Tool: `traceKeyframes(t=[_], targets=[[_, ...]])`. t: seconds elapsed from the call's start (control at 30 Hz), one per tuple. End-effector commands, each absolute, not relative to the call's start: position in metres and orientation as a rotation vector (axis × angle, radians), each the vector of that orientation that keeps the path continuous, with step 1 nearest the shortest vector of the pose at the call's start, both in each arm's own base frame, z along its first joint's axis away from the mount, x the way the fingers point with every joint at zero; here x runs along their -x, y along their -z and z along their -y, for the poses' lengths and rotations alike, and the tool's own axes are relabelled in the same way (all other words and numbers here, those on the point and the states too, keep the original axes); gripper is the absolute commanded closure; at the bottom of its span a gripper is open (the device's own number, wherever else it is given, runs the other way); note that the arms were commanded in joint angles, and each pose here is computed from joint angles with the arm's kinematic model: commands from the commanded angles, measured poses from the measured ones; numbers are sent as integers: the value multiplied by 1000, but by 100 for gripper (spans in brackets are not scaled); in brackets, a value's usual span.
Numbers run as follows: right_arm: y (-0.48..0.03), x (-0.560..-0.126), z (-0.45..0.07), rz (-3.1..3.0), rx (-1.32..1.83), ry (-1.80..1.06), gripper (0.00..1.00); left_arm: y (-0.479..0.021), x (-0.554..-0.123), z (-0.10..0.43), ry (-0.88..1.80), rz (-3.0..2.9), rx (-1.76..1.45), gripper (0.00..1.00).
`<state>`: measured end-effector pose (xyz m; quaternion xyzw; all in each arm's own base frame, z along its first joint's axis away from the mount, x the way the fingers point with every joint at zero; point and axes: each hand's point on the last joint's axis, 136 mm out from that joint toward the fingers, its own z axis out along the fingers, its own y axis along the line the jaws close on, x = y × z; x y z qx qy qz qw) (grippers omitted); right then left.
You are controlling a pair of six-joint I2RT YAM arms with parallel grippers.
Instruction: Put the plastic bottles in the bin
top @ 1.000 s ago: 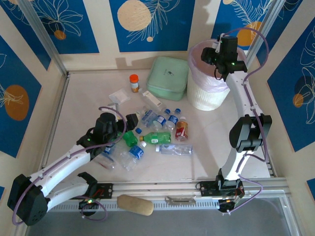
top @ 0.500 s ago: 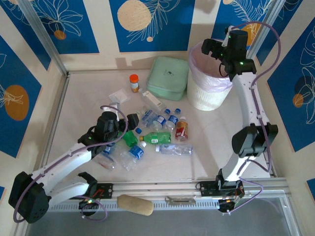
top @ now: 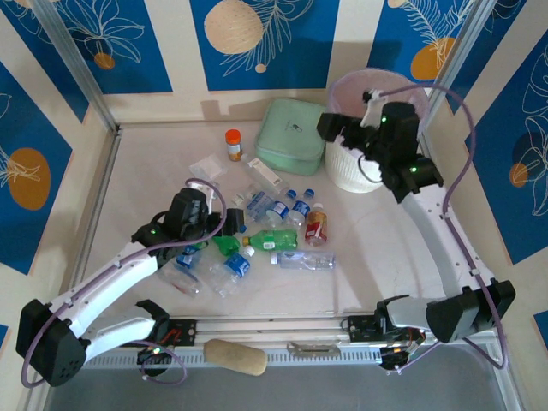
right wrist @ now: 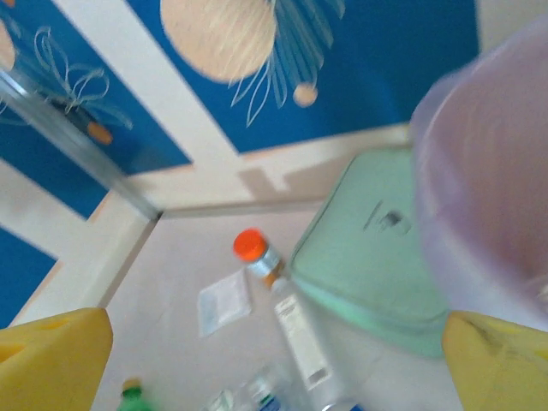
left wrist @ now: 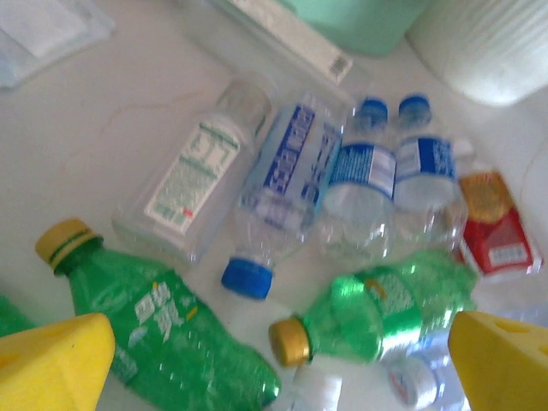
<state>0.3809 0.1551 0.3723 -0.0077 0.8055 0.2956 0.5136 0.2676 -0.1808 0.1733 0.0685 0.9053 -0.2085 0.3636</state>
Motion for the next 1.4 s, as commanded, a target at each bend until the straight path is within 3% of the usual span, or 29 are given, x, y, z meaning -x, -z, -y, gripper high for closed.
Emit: traceKeyframes(t=[0.0, 0.43, 0.83, 1.37], targets=[[-352, -362, -182, -1963, 25, -832, 1, -157, -238, 179, 547, -2474, -316, 0], [-262, -339, -215, -2117, -134, -970, 1, -120, -164, 175, 572, -2733, -375, 0], [-259, -348, -221, -2141, -149, -961, 1, -89, -139, 166, 400, -2836, -427, 0], [-255, -347, -218, -2161, -173, -933, 1, -51, -137, 194, 406, -2890, -537, 0]])
